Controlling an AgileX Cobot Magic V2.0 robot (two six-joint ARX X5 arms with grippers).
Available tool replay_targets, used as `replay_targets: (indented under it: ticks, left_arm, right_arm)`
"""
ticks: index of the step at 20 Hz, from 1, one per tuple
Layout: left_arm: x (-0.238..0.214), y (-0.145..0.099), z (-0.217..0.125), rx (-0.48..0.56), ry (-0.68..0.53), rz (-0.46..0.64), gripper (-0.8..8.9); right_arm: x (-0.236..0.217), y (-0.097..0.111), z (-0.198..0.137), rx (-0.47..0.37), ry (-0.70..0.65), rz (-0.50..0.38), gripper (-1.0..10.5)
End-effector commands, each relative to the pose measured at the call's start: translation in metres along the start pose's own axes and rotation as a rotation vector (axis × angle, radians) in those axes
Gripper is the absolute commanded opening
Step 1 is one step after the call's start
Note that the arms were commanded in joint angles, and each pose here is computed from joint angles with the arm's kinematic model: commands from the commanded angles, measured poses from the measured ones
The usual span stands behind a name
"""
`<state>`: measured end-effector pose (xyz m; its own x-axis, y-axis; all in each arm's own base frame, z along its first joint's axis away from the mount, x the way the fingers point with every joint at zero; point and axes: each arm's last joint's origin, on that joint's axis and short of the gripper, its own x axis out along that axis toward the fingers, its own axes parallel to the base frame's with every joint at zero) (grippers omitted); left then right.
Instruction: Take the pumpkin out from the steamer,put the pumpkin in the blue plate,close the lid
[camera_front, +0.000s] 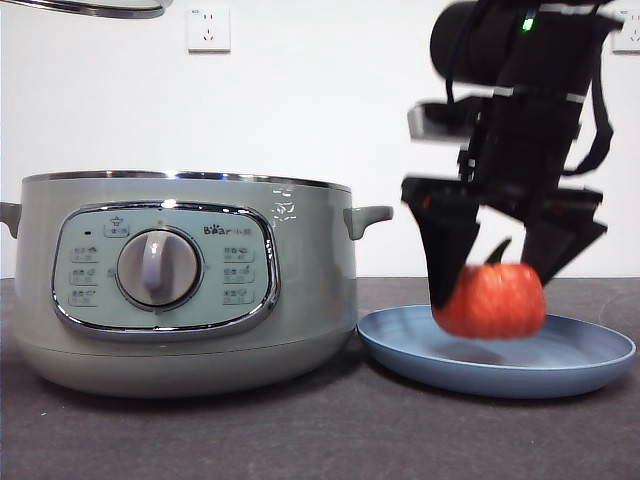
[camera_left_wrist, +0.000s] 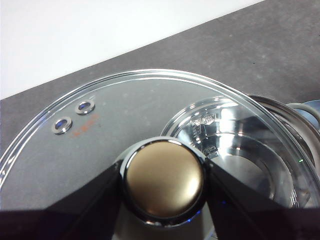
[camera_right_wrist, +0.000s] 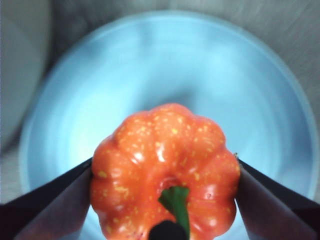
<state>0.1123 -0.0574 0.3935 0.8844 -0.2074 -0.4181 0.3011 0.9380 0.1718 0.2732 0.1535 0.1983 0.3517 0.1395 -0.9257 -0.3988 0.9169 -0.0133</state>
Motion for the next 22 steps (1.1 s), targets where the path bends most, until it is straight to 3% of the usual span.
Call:
replay_targets:
  ticks: [1, 4, 7, 15, 18, 22]
  left_arm:
    - [-0.006, 0.002, 0.006, -0.025, -0.069, 0.007, -0.08]
    - [-0.006, 0.002, 0.006, -0.025, -0.068, 0.007, -0.08]
    - [-0.006, 0.002, 0.006, -0.025, -0.068, 0.007, -0.08]
    - [-0.006, 0.002, 0.006, -0.026, -0.07, 0.005, -0.08]
    - [-0.001, 0.001, 0.008, -0.025, -0.069, 0.004, -0.08]
    - [0.023, -0.009, 0.015, -0.016, -0.046, -0.088, -0.08]
  right_arm:
    - [0.01, 0.001, -0.002, 0.0, 0.028, -0.003, 1.2]
    - [0.011, 0.001, 0.0, 0.005, 0.015, -0.004, 4.0]
    - [0.011, -0.001, 0.0, 0.01, 0.016, -0.009, 5.4]
    - [0.006, -0.002, 0.003, 0.014, -0.019, -0.005, 5.7]
    - [-0.023, -0.002, 0.004, 0.038, -0.105, 0.008, 5.7]
    - [-0.082, -0.006, -0.003, 0.059, -0.288, 0.03, 5.6]
